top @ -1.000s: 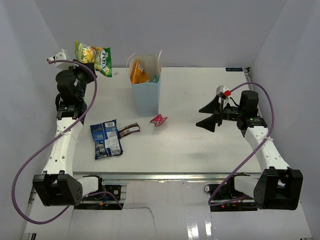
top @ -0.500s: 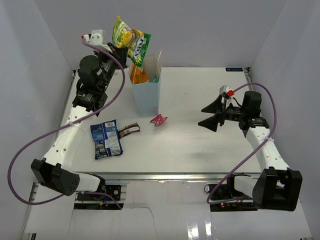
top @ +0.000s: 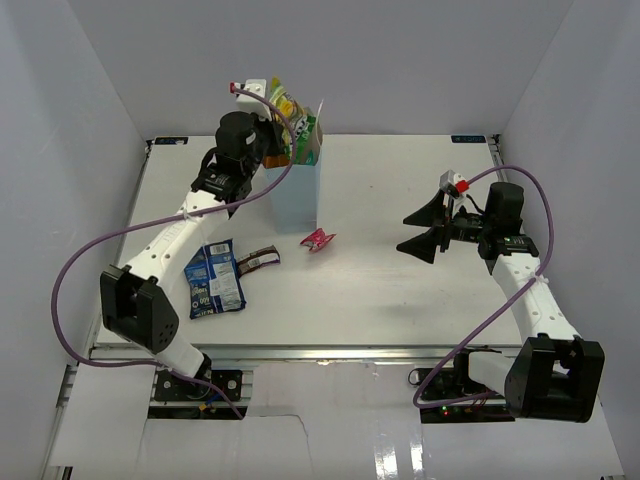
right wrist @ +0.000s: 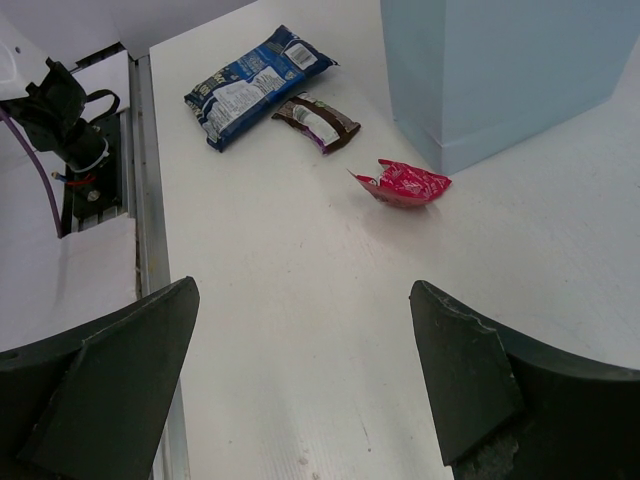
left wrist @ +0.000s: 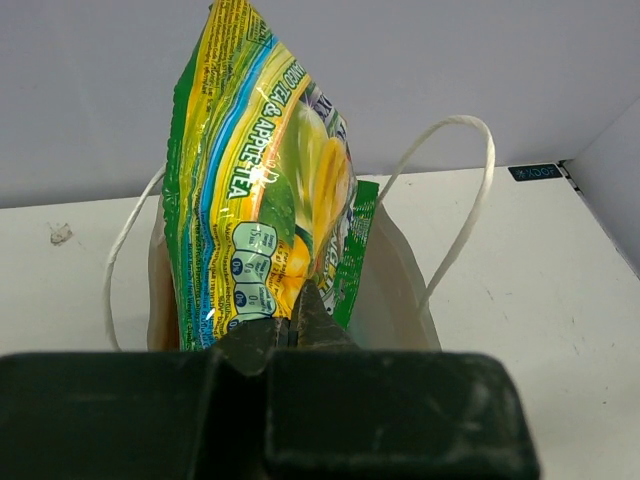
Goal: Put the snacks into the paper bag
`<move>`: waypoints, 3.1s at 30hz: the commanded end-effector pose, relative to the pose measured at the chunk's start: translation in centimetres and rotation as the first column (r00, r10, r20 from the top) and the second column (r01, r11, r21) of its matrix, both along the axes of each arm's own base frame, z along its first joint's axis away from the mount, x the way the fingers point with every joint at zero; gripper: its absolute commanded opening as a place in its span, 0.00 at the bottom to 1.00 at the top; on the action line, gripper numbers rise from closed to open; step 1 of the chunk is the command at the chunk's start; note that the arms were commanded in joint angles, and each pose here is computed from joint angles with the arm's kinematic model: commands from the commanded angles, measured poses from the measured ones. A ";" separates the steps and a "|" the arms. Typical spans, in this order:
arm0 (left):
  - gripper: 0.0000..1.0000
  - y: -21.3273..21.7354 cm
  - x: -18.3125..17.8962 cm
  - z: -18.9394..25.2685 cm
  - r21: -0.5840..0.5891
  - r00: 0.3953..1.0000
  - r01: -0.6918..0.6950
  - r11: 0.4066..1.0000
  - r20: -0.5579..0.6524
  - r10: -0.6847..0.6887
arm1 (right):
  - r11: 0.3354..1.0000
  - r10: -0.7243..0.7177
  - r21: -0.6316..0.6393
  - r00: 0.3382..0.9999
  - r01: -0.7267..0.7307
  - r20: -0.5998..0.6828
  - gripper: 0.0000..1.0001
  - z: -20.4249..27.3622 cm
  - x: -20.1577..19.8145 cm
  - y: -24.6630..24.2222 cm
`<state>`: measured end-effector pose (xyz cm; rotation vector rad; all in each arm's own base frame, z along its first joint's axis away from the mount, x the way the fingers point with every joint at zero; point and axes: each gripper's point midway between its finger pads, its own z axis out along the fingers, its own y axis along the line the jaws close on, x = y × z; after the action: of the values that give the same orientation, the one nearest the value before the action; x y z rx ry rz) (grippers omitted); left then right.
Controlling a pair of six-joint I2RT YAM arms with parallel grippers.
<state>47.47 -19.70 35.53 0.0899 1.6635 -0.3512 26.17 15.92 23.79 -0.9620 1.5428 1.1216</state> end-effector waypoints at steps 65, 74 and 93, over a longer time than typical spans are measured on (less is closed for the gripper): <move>0.83 9.6 -23.1 -11.4 -0.049 0.979 -0.041 0.998 -0.201 0.030 | 0.492 0.646 -0.870 0.672 -0.004 0.362 0.70 -17.1 8.4 19.4; 0.83 10.3 -23.3 -11.3 -0.043 0.980 -0.069 0.997 -0.188 0.060 | 0.482 0.630 -0.874 0.718 -0.062 0.297 0.16 -18.3 7.0 18.7; 0.82 10.7 -22.8 -12.3 -0.015 0.972 -0.096 0.995 -0.217 0.090 | 0.986 0.121 -0.154 0.928 -0.070 0.353 0.08 14.5 2.9 22.1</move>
<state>24.53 -9.38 23.55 -0.0367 1.8609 -0.3432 26.66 37.18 32.67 -1.5562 1.2212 0.7567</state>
